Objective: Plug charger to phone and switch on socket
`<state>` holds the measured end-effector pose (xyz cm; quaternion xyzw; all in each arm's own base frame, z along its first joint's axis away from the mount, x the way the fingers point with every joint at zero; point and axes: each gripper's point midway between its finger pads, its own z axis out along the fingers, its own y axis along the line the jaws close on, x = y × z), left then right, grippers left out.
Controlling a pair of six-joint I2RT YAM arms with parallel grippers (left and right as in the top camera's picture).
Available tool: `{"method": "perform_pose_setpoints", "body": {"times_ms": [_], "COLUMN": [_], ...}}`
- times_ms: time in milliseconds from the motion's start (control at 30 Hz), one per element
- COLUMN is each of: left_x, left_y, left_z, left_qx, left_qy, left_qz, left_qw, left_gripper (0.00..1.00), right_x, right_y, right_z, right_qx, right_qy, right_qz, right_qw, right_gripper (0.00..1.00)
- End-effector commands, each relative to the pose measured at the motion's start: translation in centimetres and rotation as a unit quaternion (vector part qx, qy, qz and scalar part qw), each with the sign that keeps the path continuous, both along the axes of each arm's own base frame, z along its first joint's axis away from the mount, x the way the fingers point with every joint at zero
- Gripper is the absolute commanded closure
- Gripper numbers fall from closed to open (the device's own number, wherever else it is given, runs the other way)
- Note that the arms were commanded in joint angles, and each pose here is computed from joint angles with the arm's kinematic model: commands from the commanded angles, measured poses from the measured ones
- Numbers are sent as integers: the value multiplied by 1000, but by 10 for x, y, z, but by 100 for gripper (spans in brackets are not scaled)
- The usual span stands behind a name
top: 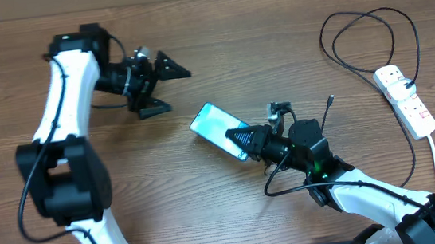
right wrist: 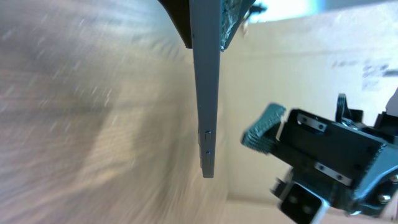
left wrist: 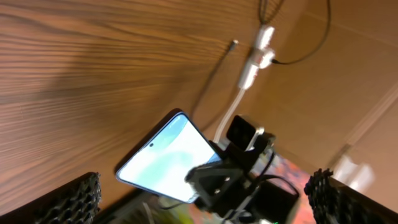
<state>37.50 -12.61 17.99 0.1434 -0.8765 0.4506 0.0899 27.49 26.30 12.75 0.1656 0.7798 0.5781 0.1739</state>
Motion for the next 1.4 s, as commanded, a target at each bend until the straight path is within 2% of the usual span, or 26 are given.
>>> {"method": "perform_pose_setpoints", "body": {"times_ms": [0,67,167,300,433,533,767,967,1167,1367], "left_x": [-12,-23,-38,-62,-86,-102,-137,-151,-163,-166], "left_y": [36,56,65,63,61,62,62,53,40,15], "left_z": [30,47,78,122,153,165,162,146,98,49], "left_qx": [103,164,203,209,213,219,225,211,193,138], "left_qy": [-94,-125,-179,-249,-298,-311,-249,-189,-70,25], "left_qz": [-11,-1,11,25,38,50,78,87,129,177], "left_qw": [990,979,963,945,930,924,939,955,970,974], "left_gripper": [0,0,0,0,0,0,0,0,0,1], "right_x": [-18,-24,-27,-34,-43,-44,-41,-41,-40,-40], "right_y": [14,16,17,19,22,22,24,24,24,24], "right_z": [18,19,20,21,23,26,43,45,45,45], "right_qx": [51,72,106,147,185,191,211,213,213,214], "right_qy": [35,81,160,267,386,398,361,357,357,356], "right_qz": [62,68,56,46,39,40,58,60,59,56], "right_qw": [996,992,980,951,903,896,907,908,908,908], "right_gripper": [96,96,96,96,96,96,96,96,96,96]}}
